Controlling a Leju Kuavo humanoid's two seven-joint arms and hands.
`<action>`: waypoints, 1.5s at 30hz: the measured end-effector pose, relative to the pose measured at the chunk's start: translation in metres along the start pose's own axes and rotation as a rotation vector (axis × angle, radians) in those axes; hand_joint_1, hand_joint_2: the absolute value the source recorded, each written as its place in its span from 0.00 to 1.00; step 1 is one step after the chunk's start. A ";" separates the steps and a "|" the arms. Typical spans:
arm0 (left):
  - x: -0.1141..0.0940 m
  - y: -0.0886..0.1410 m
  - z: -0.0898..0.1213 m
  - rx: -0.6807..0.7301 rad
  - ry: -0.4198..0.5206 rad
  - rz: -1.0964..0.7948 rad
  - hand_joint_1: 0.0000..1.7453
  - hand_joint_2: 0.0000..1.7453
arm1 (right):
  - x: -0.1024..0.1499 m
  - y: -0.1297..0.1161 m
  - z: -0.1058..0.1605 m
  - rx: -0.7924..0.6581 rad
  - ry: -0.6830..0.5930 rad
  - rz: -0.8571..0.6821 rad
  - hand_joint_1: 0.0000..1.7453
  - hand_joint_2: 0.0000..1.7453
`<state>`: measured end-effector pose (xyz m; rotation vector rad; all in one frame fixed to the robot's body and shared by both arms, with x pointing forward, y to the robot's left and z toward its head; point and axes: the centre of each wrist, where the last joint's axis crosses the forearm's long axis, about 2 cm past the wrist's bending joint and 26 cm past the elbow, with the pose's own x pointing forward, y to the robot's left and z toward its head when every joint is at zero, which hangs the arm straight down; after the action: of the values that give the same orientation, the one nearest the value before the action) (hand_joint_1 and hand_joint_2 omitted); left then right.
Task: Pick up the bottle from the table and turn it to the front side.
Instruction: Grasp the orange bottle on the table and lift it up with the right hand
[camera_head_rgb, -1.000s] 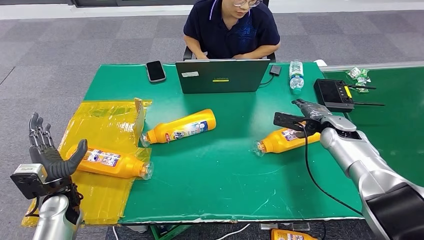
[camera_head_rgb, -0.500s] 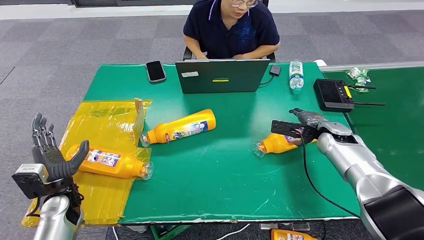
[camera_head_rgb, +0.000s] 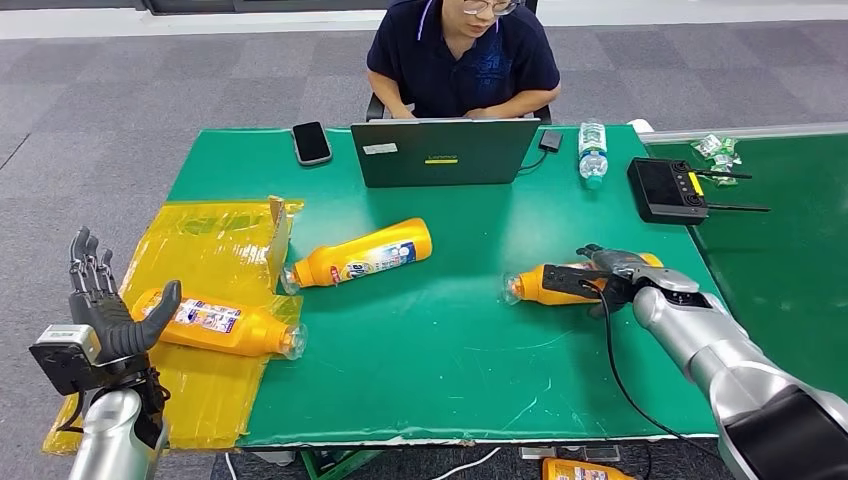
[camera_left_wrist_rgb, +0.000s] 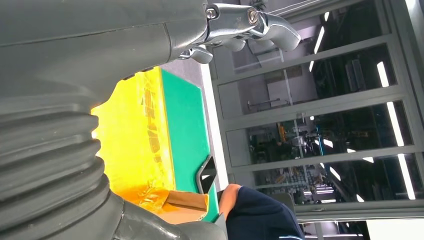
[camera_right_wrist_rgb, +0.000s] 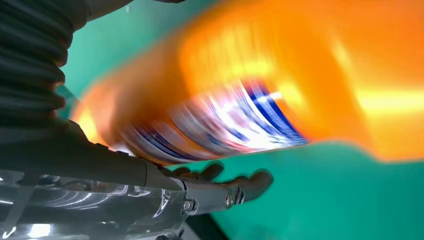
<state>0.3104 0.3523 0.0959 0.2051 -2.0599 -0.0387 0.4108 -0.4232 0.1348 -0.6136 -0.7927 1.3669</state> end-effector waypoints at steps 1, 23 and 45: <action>0.000 0.000 0.000 -0.001 0.000 0.002 0.00 1.00 | -0.001 0.003 0.000 0.005 0.000 -0.004 0.00 1.00; -0.002 -0.002 0.002 -0.004 0.014 0.005 0.00 1.00 | -0.001 0.016 -0.001 0.039 -0.023 -0.020 1.00 1.00; -0.003 -0.005 0.013 0.002 0.025 0.006 0.00 1.00 | 0.050 0.010 -0.009 -0.361 -0.230 -0.096 1.00 1.00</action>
<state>0.3008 0.3470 0.0868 0.1998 -2.0355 -0.0301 0.4133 -0.3722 0.1280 -0.6936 -1.2563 1.2281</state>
